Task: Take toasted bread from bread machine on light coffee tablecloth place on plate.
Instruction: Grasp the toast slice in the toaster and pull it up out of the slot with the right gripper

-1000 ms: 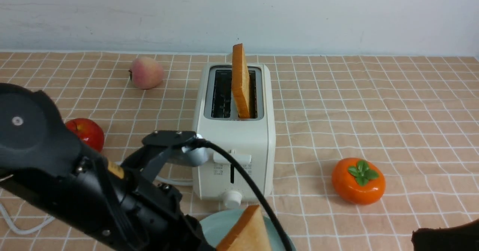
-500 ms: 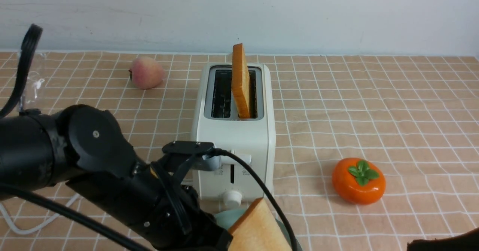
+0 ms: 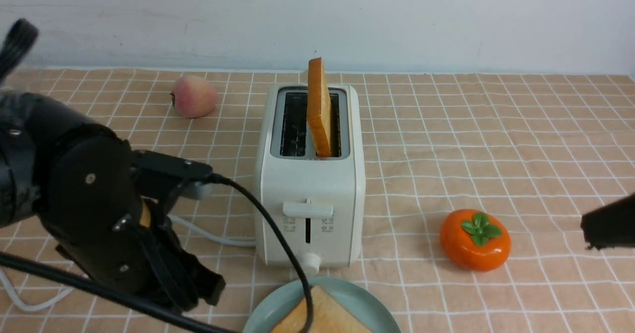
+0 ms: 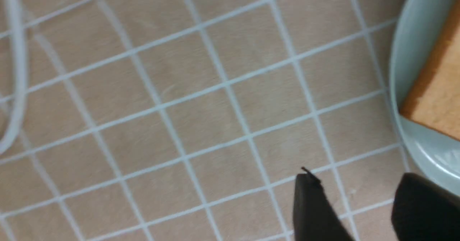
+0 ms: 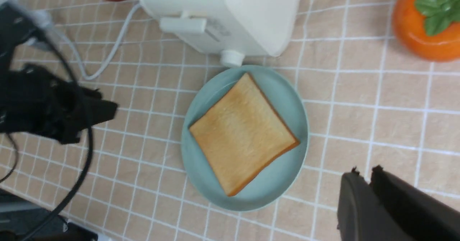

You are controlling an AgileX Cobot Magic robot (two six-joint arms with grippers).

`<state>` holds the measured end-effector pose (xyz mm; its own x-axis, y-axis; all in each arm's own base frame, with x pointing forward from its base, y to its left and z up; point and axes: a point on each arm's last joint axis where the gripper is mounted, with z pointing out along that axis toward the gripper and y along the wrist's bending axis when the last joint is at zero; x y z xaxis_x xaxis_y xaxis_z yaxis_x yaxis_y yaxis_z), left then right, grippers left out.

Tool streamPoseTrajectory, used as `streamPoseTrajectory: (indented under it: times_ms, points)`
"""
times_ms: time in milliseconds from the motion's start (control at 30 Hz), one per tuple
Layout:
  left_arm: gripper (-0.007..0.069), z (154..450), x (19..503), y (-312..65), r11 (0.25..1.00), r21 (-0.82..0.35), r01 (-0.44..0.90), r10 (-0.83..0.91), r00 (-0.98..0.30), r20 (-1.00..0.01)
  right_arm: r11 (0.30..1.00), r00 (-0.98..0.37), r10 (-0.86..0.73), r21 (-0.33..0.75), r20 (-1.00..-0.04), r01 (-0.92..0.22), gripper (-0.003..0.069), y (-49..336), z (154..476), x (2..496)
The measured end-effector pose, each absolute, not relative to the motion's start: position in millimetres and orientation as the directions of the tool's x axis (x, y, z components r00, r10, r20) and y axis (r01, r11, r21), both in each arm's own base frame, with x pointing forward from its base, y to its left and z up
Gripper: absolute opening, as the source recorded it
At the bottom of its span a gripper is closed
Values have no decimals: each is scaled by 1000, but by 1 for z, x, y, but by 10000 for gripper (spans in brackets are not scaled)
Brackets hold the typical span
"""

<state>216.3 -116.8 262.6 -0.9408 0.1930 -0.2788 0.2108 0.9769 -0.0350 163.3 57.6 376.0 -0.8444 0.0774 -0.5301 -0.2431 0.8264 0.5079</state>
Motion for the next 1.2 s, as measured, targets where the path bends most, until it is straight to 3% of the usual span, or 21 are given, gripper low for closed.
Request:
streamPoseTrajectory:
  times_ms: [33, 67, 133, 167, 267, 400, 600, 633, 733, 867, 1000, 1067, 1133, 1167, 1200]
  points:
    - [138, 274, 210, -110, 986, -35, 164, 145, -938, -316, 830, -851, 56, 497, -522, -251, 60, 62, 380, 178]
    - [63, 283, 206, -107, 988, -46, 148, 122, -928, -351, 829, -855, 36, 492, -518, -264, 60, 67, 381, 186]
    - [-3, 294, 200, -104, 988, -73, 137, 97, -910, -403, 827, -857, 12, 487, -515, -280, 60, 74, 381, 197]
    - [-14, 313, 191, -99, 982, -130, 138, 55, -865, -499, 827, -863, -27, 474, -504, -303, 65, 90, 378, 214]
    - [-14, 339, 173, -91, 965, -214, 148, -11, -798, -603, 840, -874, -54, 452, -482, -301, 81, 111, 371, 237]
    - [-14, 354, 137, -72, 941, -291, 173, -87, -709, -700, 863, -860, -109, 382, -499, -330, 174, 150, 364, 277]
    - [-14, 318, 96, -49, 935, -306, 181, -100, -692, -715, 851, -792, -152, 329, -591, -409, 423, 204, 370, 321]
    - [-14, 317, 93, -48, 934, -308, 183, -103, -687, -719, 850, -795, -155, 330, -587, -410, 423, 208, 368, 323]
    - [-14, 295, 74, -37, 931, -315, 187, -109, -679, -726, 834, -761, -156, 329, -629, -443, 567, 237, 363, 345]
    - [-14, 284, 59, -30, 925, -330, 190, -121, -675, -728, 841, -738, -168, 295, -653, -453, 621, 254, 347, 366]
    - [-14, 285, 46, -24, 911, -359, 203, -146, -655, -741, 883, -750, -190, 224, -634, -413, 579, 257, 319, 384]
    - [-14, 286, 42, -22, 905, -369, 210, -156, -643, -750, 896, -740, -195, 189, -644, -401, 491, 256, 318, 388]
    - [-14, 286, 41, -21, 903, -372, 213, -160, -637, -754, 905, -730, -221, 143, -647, -401, 316, 254, 322, 387]
    - [-14, 286, 41, -21, 903, -372, 214, -161, -636, -755, 905, -731, -222, 144, -646, -401, 297, 254, 323, 386]
    - [-14, 286, 41, -21, 904, -371, 213, -159, -636, -755, 907, -724, -222, 136, -653, -399, 141, 252, 332, 384]
